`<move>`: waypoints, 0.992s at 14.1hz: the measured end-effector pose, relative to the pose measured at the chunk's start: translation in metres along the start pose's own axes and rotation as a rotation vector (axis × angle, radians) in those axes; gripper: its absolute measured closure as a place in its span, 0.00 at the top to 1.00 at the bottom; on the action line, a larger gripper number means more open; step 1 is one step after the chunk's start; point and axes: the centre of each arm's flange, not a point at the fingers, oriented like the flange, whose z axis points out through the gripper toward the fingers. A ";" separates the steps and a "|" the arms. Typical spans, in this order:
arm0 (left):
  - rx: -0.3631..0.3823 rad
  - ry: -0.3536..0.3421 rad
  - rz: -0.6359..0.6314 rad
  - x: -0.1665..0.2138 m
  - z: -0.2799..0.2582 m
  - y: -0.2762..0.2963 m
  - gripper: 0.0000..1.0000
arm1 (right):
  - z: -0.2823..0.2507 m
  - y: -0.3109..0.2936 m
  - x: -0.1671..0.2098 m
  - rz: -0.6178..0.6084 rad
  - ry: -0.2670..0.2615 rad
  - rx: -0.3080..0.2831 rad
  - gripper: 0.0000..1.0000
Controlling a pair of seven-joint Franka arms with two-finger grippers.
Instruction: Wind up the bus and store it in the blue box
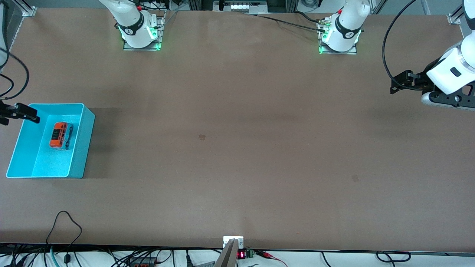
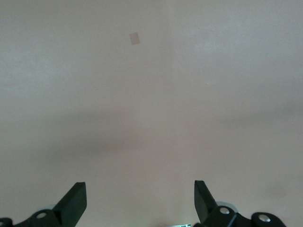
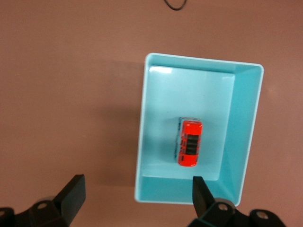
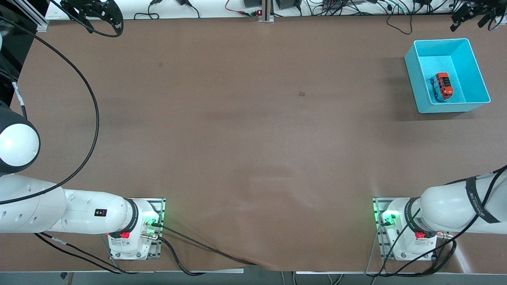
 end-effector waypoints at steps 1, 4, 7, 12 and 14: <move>0.000 0.000 0.000 0.000 0.000 0.000 1.00 | -0.014 -0.019 -0.001 0.003 -0.011 0.003 1.00; 0.000 0.000 0.000 0.000 0.000 0.000 1.00 | -0.061 -0.058 -0.010 0.006 -0.049 0.012 1.00; 0.000 0.000 0.000 0.000 0.000 0.000 1.00 | -0.102 -0.066 -0.021 0.017 -0.062 0.027 1.00; 0.000 0.002 0.000 0.000 0.000 0.000 1.00 | -0.099 -0.068 -0.021 0.095 -0.085 0.059 1.00; 0.000 0.002 0.000 0.000 0.000 0.000 1.00 | -0.096 -0.068 -0.020 0.095 -0.089 0.060 1.00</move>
